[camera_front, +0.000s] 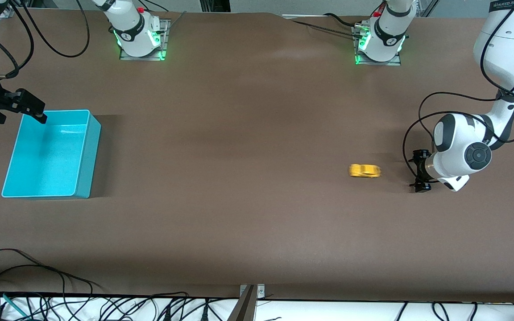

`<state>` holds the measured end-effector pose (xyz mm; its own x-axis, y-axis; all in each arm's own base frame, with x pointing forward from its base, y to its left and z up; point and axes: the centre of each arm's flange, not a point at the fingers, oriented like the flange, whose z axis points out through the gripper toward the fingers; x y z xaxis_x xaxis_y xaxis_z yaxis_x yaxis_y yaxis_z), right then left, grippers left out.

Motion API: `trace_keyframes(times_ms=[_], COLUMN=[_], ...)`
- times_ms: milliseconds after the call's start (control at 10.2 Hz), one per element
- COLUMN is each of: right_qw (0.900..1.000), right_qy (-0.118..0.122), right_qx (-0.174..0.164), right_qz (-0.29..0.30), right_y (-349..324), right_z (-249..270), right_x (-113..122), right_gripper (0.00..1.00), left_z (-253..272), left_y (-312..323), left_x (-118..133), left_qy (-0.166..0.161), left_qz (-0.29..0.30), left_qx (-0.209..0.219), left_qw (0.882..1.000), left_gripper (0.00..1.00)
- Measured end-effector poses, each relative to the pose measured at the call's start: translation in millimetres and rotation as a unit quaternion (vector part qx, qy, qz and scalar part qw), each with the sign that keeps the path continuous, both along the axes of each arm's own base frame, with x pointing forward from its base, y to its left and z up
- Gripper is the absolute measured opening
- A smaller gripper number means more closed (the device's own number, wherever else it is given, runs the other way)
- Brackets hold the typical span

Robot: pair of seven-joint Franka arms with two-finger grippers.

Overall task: Wind up and store yellow beetle car
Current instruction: 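Open the left gripper and let the car roll toward the teal bin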

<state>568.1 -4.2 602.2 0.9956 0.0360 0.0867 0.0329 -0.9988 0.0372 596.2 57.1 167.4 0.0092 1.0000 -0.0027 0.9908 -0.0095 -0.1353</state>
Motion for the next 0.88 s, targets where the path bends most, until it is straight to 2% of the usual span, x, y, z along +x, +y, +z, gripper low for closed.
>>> trace_keyframes(times_ms=[195,391,586,879], right_qw=[1.0,1.0,1.0,1.0], right_qy=[0.0,0.001,0.001,0.001], right_qx=[0.0,0.0,0.0,0.0], right_qz=[0.0,0.0,0.0,0.0], right_y=[-0.1,-0.1,-0.1,-0.2], right_z=[-0.1,-0.6,-1.5,-1.6], right_x=[0.1,0.3,0.7,0.9], right_gripper=[1.0,1.0,1.0,1.0], left_z=[8.7,29.8,61.2,118.9], left_y=[-7.8,-13.3,-9.6,-2.8], left_x=[5.1,9.7,13.5,17.9], left_qy=[-0.006,-0.01,-0.017,-0.016], left_qz=[-0.029,-0.087,-0.16,-0.254], left_qx=[-0.004,-0.007,-0.011,-0.032], left_qw=[1.0,0.996,0.987,0.966], left_gripper=[1.0,1.0,1.0,1.0])
